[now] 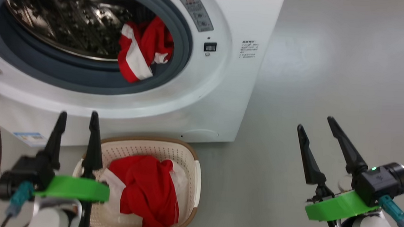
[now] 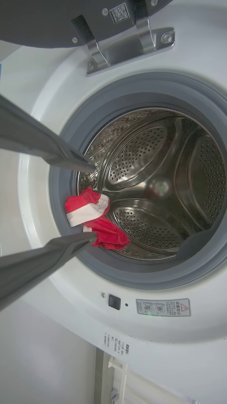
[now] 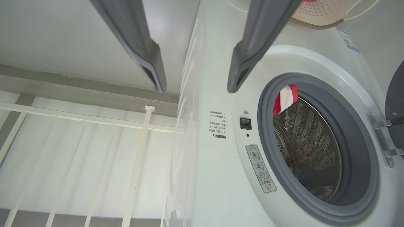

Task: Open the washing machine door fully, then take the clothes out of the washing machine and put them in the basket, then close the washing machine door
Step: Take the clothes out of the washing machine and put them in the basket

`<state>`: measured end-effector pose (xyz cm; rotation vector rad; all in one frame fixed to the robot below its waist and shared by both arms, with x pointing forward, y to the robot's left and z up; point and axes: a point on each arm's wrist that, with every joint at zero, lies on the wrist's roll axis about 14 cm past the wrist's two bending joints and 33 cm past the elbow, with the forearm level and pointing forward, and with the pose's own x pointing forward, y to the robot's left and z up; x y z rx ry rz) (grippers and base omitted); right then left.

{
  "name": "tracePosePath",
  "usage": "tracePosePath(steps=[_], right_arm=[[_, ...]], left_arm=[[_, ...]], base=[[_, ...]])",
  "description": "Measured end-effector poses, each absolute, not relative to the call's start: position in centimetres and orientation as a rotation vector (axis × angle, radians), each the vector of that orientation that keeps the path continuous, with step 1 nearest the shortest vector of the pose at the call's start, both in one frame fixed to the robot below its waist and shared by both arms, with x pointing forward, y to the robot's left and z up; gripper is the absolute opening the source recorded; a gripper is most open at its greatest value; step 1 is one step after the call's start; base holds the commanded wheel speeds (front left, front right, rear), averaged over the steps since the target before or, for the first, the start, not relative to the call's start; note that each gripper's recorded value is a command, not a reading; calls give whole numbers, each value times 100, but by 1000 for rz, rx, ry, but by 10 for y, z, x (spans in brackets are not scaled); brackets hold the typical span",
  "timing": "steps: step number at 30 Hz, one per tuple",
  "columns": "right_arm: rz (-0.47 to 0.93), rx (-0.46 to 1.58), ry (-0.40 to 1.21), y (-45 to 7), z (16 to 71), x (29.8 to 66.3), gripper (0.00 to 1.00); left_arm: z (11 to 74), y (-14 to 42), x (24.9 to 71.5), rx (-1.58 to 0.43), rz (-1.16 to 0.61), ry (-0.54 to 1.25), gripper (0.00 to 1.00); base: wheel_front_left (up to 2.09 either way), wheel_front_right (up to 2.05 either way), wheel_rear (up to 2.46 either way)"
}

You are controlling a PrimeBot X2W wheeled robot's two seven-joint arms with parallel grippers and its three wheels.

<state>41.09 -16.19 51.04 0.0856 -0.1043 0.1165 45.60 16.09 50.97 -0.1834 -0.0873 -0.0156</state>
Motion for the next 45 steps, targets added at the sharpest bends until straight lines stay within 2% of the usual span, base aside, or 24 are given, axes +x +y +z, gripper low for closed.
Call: tracePosePath(steps=[6, 23, 34, 45], right_arm=[[147, 75, -86, -154, 499, 433, 100], [160, 59, -4, -156, 456, 465, 100], [139, 48, 45, -164, 435, 469, 100], [161, 49, 57, -158, 425, 479, 100]], left_arm=[[507, 157, 502, -182, -33, -91, 100], [479, 139, 607, -91, -91, -26, 100], [462, 123, 661, -233, -124, 117, 100], [437, 100, 679, -411, -160, 371, 100]], base=[[0, 0, 0], [0, 0, 0], [0, 0, 0], [0, 0, 0]])
